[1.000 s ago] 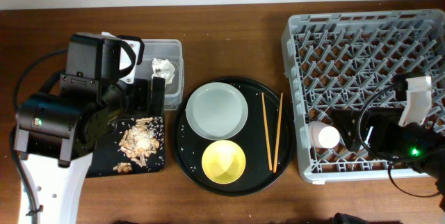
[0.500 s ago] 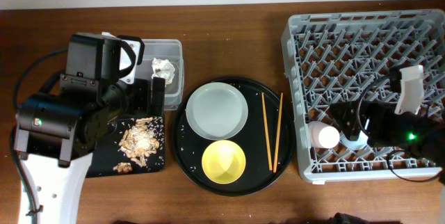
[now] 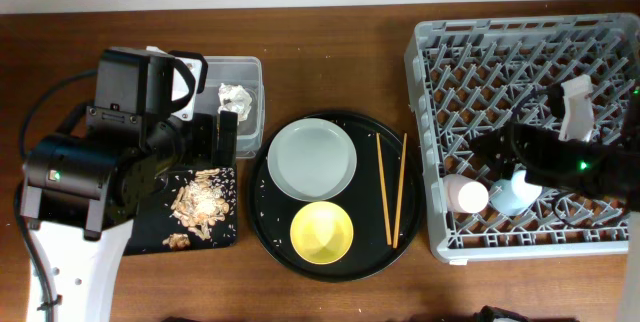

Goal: Sort waste into correct bins and load items into the dishwasher rack
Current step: 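Set the white plate down on the round tray and retract the left arm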

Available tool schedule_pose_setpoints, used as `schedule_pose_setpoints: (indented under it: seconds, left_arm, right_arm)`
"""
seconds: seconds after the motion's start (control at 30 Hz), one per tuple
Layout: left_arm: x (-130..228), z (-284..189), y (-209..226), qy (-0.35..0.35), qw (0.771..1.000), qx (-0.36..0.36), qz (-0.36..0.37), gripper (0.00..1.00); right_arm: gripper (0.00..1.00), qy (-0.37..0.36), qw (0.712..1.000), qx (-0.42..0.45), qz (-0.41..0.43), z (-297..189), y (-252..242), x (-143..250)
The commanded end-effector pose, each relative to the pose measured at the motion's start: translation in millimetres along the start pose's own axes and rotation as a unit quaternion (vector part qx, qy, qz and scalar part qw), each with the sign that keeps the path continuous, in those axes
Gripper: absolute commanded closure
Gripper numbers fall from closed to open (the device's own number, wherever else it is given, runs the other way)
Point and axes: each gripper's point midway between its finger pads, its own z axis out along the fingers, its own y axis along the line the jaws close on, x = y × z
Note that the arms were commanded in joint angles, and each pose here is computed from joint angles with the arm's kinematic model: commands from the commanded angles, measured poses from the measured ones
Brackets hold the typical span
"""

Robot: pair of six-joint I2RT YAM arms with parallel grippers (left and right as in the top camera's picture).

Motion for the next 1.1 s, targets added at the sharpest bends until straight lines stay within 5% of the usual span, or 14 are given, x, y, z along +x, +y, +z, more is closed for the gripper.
schedule_pose_setpoints:
  seconds: [0.0, 0.1, 0.2, 0.3, 0.77, 0.93, 1.07]
  left_arm:
    - [-0.8, -6.1, -1.1, -0.009, 1.0, 0.004, 0.007, 0.01]
    - [-0.8, -6.1, -1.1, -0.009, 1.0, 0.004, 0.008, 0.01]
    - [-0.8, -6.1, -1.1, -0.009, 1.0, 0.004, 0.008, 0.01]
    - [-0.8, -6.1, -1.1, -0.009, 1.0, 0.004, 0.007, 0.01]
    - [0.8, -23.3, 0.0, -0.033, 0.999, 0.006, 0.006, 0.01]
    - [-38.3, -68.1, 8.0, -0.261, 0.965, -0.011, 0.014, 0.01]
    - [-1.6, -47.7, 5.4, -0.351, 0.936, 0.003, 0.011, 0.01]
  right_arm:
    - [0.01, 0.033, 0.999, -0.004, 0.012, 4.8, -1.2, 9.2]
    - [0.02, 0.002, 0.994, 0.048, -0.095, -7.8, -1.4, 11.0]
    - [0.02, -0.109, 0.972, 0.194, -0.079, -55.5, -20.2, 4.9]
    - [0.02, -0.185, 0.954, 0.212, -0.1, -84.6, -7.4, 3.4]
    - [0.02, -0.186, 0.954, 0.212, -0.1, -85.1, -7.0, 4.3]
    - [0.02, -0.186, 0.954, 0.212, -0.1, -85.1, -7.0, 4.3]
    - [0.02, -0.186, 0.954, 0.212, -0.1, -85.1, -7.0, 4.3]
